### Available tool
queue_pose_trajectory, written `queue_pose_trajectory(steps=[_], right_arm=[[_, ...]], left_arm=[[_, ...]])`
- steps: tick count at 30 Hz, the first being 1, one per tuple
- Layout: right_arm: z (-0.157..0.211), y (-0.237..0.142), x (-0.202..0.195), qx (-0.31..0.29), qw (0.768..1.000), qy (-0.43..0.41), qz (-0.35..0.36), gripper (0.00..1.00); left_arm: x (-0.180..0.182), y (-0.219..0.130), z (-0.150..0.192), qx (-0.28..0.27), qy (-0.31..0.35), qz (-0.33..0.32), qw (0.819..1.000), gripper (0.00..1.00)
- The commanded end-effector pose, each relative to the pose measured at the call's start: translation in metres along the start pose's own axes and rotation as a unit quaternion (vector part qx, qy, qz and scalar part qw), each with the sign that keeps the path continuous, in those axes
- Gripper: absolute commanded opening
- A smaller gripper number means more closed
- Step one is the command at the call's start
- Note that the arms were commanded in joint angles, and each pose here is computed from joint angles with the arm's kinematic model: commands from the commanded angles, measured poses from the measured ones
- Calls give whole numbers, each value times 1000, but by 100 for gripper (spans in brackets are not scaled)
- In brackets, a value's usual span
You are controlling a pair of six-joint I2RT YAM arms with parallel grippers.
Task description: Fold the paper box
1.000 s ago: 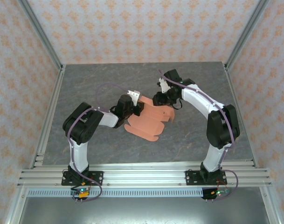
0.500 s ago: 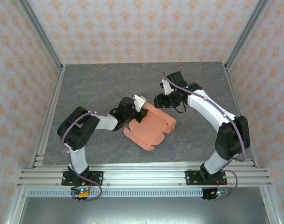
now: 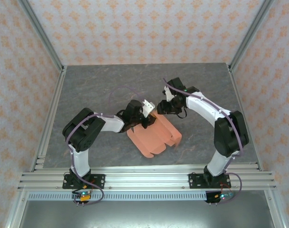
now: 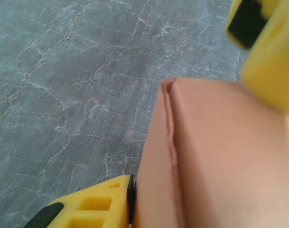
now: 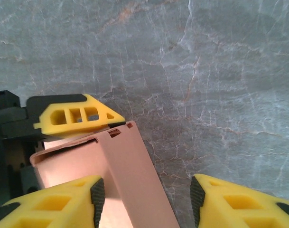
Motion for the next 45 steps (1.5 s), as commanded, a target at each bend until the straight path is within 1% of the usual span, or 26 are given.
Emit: queue_pose_trajectory(steps=[1, 4, 5, 10, 14, 17, 20, 25, 27, 31, 35, 38, 41, 45], right_arm=[[7, 13, -5, 13, 1000, 6, -2, 50], [12, 16, -8, 16, 1000, 8, -2, 48], [13, 17, -9, 15, 1000, 9, 0, 47], [19, 20, -9, 16, 1000, 17, -11, 45], [22, 24, -9, 19, 1000, 15, -9, 45], [22, 26, -9, 22, 1000, 17, -11, 45], [23, 29, -6, 26, 999, 18, -20, 45], [22, 31, -2, 28, 999, 19, -31, 45], [22, 31, -1, 28, 999, 18, -34, 45], [21, 30, 0, 26, 999, 18, -32, 45], [22, 31, -2, 23, 999, 20, -28, 46], [25, 36, -3, 29, 999, 24, -28, 46], [27, 40, -5, 34, 999, 25, -27, 46], [27, 36, -5, 28, 999, 16, -20, 48]], left_arm=[[-1, 8, -2, -5, 11, -4, 1000, 27], [0, 3, 2, -10, 8, -20, 1000, 31], [0, -5, -6, -25, 11, -28, 999, 33], [-1, -25, -7, -48, 15, -65, 997, 38], [-1, -38, -9, -64, 21, -90, 994, 38], [0, -37, -12, -65, 25, -91, 993, 38], [0, -28, -12, -47, 31, -76, 996, 34], [-3, -22, -12, -25, 51, -63, 996, 21], [-7, -21, -11, -12, 65, -64, 996, 19], [-12, -19, -11, 11, 96, -93, 991, 18], [-15, -16, -10, 28, 120, -130, 984, 10], [-16, -14, -8, 47, 134, -165, 976, 6], [-19, -12, -8, 55, 147, -181, 971, 5], [-21, -10, -8, 56, 151, -182, 970, 6]])
Point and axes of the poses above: each hand's point on the last joint's axis, 136 mm out from that joint toward the fingers, its own y axis out along the fingers, its own x axis along the line the jaws close on, z = x × y, the point moved 8 cm from there along -y, back along the fingers, and after that the axes turned 11 degrees about y, right-handed, at the moved point
